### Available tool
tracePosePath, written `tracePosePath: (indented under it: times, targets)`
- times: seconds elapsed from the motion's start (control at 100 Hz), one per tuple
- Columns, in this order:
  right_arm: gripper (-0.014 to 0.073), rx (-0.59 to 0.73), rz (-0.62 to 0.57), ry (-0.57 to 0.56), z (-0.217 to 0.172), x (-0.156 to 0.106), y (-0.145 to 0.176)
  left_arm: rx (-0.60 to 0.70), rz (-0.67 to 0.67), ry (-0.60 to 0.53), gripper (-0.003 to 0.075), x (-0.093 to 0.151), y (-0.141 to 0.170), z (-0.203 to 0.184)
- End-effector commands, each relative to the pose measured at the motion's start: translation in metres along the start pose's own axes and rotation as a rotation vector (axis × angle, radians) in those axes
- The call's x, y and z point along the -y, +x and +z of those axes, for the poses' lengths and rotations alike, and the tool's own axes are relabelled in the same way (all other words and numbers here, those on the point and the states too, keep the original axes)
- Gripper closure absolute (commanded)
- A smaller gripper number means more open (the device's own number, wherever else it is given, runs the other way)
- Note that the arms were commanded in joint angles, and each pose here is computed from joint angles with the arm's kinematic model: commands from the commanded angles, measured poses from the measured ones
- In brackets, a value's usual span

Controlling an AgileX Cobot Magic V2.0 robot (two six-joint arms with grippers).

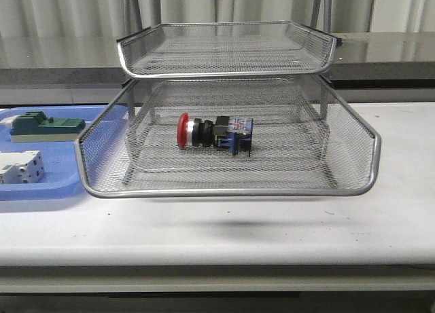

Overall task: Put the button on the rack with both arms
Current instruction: 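Open the left gripper and withdraw it upward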

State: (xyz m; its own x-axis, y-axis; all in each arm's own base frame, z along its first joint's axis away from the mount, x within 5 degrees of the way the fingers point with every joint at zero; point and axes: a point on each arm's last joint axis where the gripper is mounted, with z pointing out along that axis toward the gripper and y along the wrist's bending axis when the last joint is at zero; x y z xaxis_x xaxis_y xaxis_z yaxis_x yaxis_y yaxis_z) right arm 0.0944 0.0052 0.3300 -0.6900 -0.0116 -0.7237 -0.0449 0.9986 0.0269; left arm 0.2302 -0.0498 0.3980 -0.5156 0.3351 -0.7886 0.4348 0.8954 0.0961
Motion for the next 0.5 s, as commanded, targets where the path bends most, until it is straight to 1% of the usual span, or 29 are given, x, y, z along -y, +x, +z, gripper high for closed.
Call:
tracePosePath:
  times: [0.0,0.18,0.29,0.49]
  targets:
    - [0.0666,0.088,-0.002,0.011,-0.008,0.001,-0.012,0.212,-0.055,-0.061,0.0281,0.004,0.004,-0.029]
    - [0.0666,0.088,-0.002,0.011,-0.008,0.001,-0.012,0.382,-0.072,-0.147,0.0281,0.017,0.052,-0.055]
    - [0.0666,0.088,-0.002,0.011,-0.008,0.001,-0.012,0.467,-0.098,-0.170,0.0282,0.026,0.080,-0.065]
    - [0.0666,0.088,-0.002,0.011,-0.008,0.001,-0.012,0.570,-0.112,-0.220,0.0281,0.039,0.135,-0.069]
